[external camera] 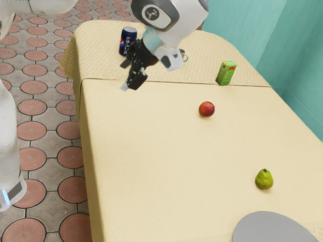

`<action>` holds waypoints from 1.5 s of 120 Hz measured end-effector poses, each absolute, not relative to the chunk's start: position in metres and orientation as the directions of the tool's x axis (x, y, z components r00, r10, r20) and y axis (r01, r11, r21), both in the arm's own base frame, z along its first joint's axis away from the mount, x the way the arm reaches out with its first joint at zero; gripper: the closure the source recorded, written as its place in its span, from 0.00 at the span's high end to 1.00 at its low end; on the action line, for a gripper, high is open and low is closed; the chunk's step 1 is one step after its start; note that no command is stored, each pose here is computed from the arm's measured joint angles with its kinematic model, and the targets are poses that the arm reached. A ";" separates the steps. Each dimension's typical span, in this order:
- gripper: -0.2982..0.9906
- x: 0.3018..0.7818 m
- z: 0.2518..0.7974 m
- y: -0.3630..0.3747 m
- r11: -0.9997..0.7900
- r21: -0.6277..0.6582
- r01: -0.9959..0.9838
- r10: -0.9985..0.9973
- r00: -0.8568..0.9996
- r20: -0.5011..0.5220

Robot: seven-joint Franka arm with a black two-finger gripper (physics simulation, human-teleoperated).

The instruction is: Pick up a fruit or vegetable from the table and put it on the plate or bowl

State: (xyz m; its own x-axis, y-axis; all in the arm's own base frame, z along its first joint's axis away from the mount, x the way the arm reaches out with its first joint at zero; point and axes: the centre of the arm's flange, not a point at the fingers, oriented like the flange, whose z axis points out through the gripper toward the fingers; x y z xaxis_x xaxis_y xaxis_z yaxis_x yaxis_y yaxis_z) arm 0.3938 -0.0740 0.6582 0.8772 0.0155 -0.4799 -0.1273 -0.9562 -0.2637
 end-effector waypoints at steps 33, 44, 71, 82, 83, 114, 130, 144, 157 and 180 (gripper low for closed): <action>0.77 0.614 0.638 -0.065 -0.970 -0.231 -0.068 -0.064 0.998 -0.026; 0.77 0.672 0.612 0.008 -0.975 -0.223 0.027 0.019 0.999 0.038; 0.77 0.723 0.559 0.085 -0.988 -0.137 0.064 0.054 0.995 0.079; 0.77 0.730 0.544 0.092 -0.997 -0.068 0.045 0.040 0.996 0.076; 0.77 0.730 0.542 0.092 -0.997 -0.062 0.043 0.038 0.996 0.075; 0.77 0.736 0.514 0.113 -1.000 0.020 0.012 0.013 0.998 0.055; 0.77 0.739 0.498 0.119 -0.999 0.034 -0.003 -0.001 0.999 0.039; 0.77 0.752 0.496 0.137 -0.999 0.040 0.003 0.007 0.995 0.097; 0.77 0.758 0.491 0.142 -0.999 0.044 -0.005 0.000 0.993 0.119; 0.77 0.760 0.490 0.141 -0.999 0.046 -0.026 -0.020 0.991 0.130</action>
